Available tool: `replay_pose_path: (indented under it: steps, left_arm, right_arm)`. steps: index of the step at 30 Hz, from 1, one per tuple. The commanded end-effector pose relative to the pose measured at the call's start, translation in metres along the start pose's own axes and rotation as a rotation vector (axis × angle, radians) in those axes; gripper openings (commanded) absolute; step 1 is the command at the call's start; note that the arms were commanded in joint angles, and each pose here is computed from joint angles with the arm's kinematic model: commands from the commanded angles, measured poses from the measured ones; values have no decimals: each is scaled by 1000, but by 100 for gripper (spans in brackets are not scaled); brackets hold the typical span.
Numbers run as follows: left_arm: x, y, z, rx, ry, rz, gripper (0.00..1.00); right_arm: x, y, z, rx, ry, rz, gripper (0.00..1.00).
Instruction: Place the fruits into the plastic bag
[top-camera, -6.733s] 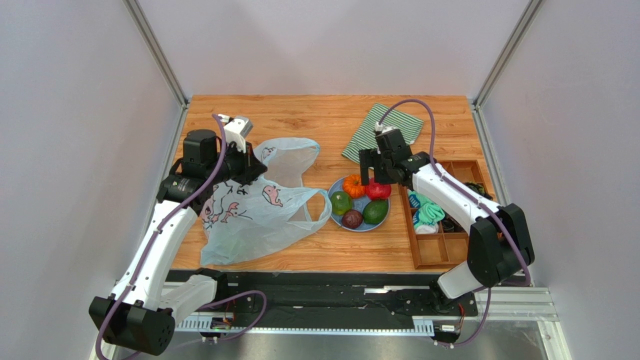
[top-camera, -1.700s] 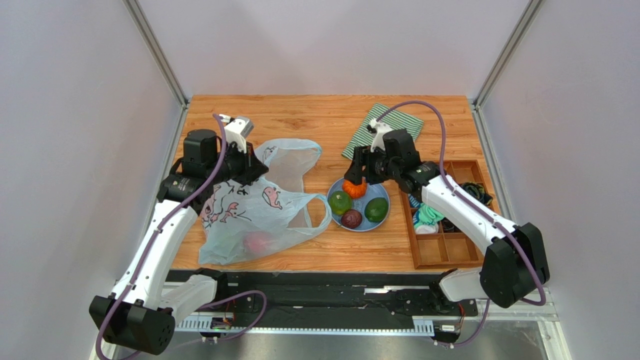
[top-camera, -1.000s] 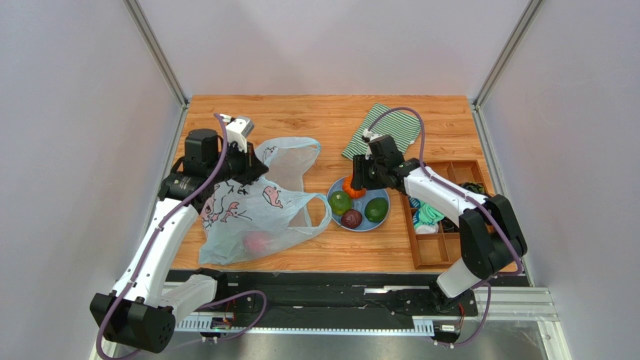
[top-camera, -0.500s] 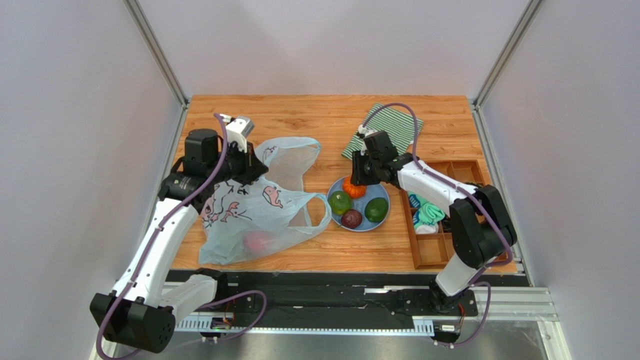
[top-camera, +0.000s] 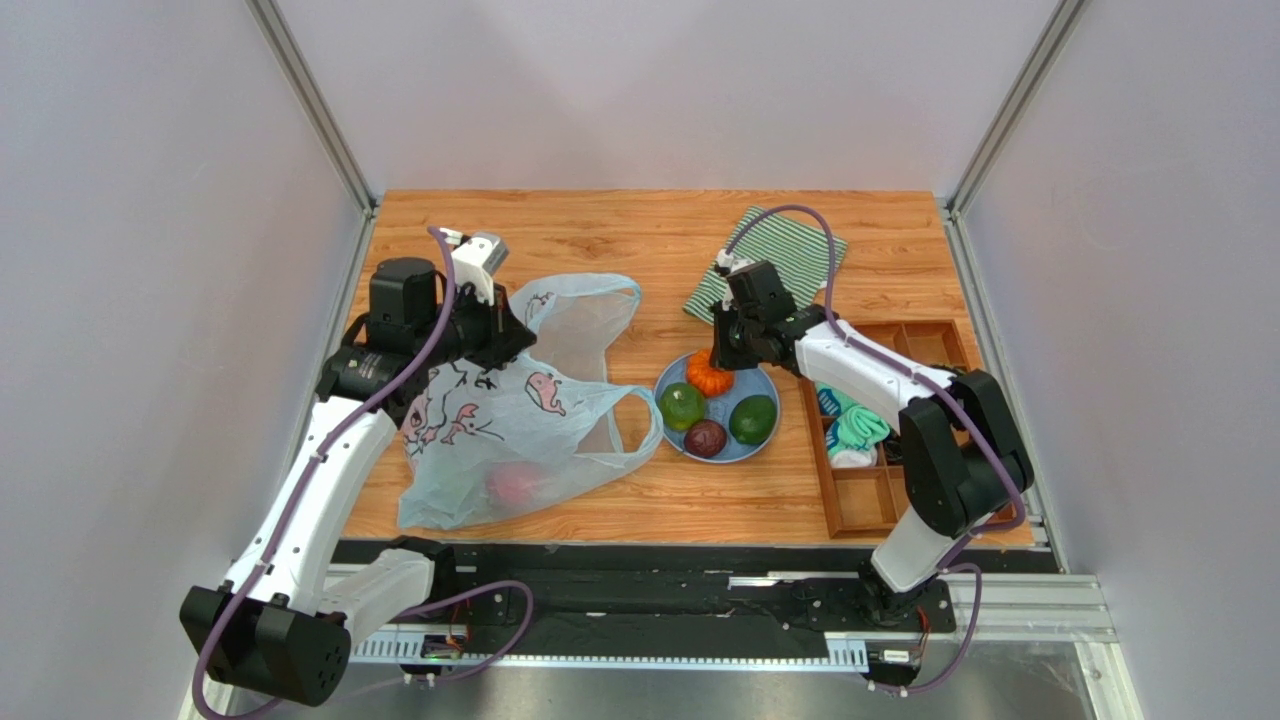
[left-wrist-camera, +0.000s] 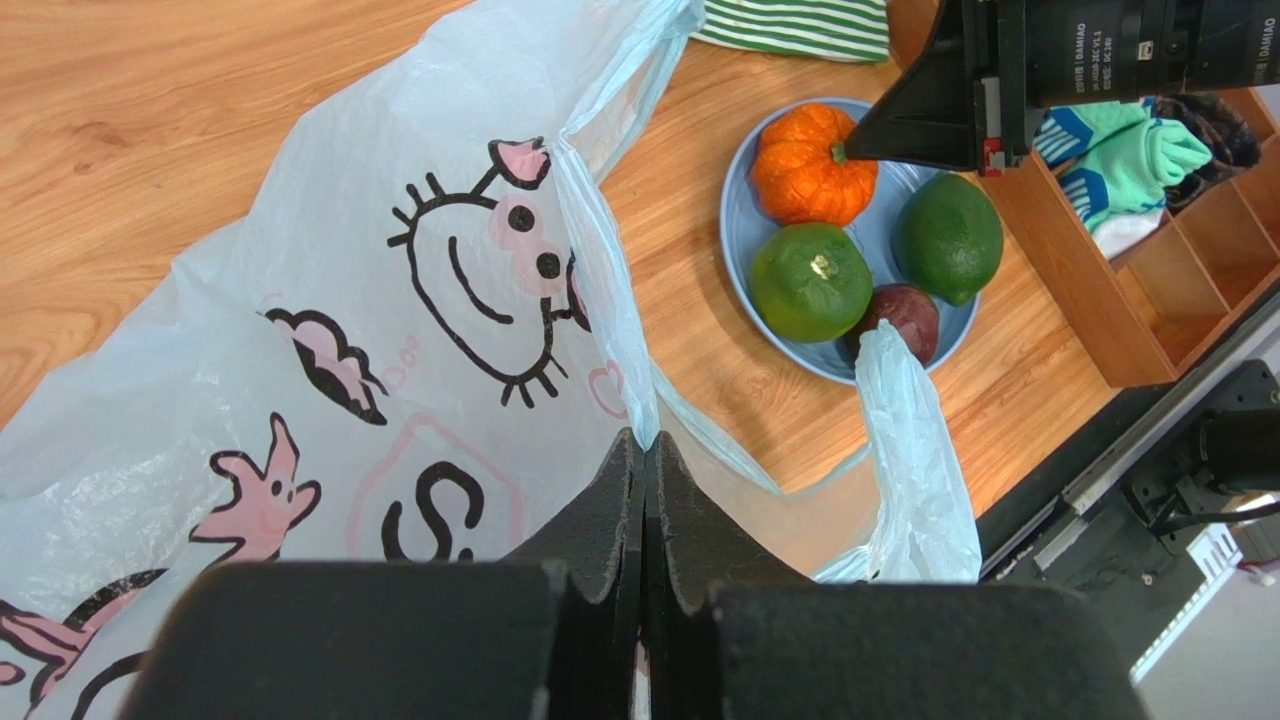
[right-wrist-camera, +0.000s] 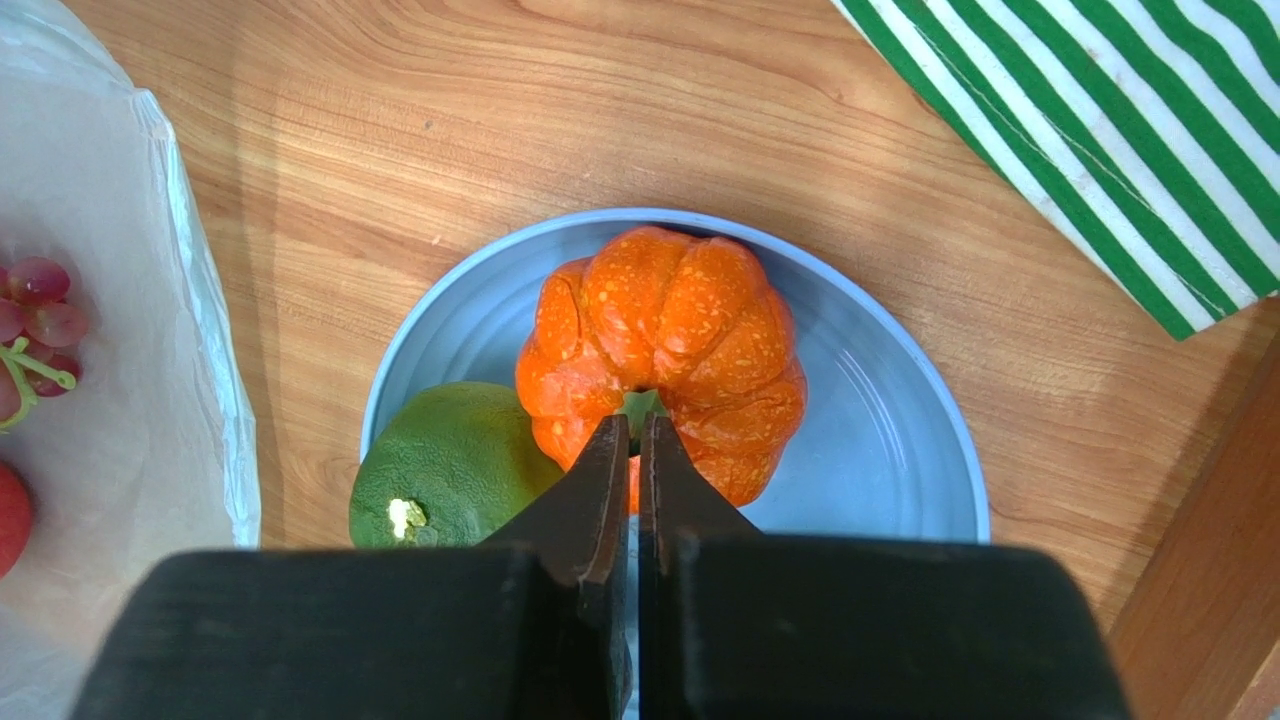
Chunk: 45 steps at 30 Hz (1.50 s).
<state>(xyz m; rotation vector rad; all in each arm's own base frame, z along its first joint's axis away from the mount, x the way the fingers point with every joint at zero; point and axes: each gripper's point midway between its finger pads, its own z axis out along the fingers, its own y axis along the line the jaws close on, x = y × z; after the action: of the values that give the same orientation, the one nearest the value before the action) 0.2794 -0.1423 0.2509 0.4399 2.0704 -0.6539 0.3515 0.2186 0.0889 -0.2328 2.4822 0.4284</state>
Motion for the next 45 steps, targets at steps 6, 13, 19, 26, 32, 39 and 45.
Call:
replay_pose_path:
  steps: [6,13,19,26,32,39,45]
  left_arm:
    - [-13,-1,-5,-2,-33,24,0]
    - [-14,-2,-5,0,-35,24,0]
    - [-14,-2,-6,-1,-36,25,0]
    - [-13,-3,-5,7,-34,27,0]
    - [-15,-4,-6,9,-38,28,0]
    - [-14,-3,-6,8,-37,27,0]
    - [-15,-4,-6,9,-40,27,0]
  right_arm:
    - [-46,1,-40,31,-180,-8,0]
    - [-70,23,-89,-114,-403,9,0]
    - [-75,83,-107,-442,-413,-12,0]
    - [-66,144,-101,-656,-343,-133,0]
    - [-47,195,-80,-751,-193,-269,0]
    - [10,257,-74,-930,-25,-433,0]
    - [32,290,-62,-1044,50,-391,0]
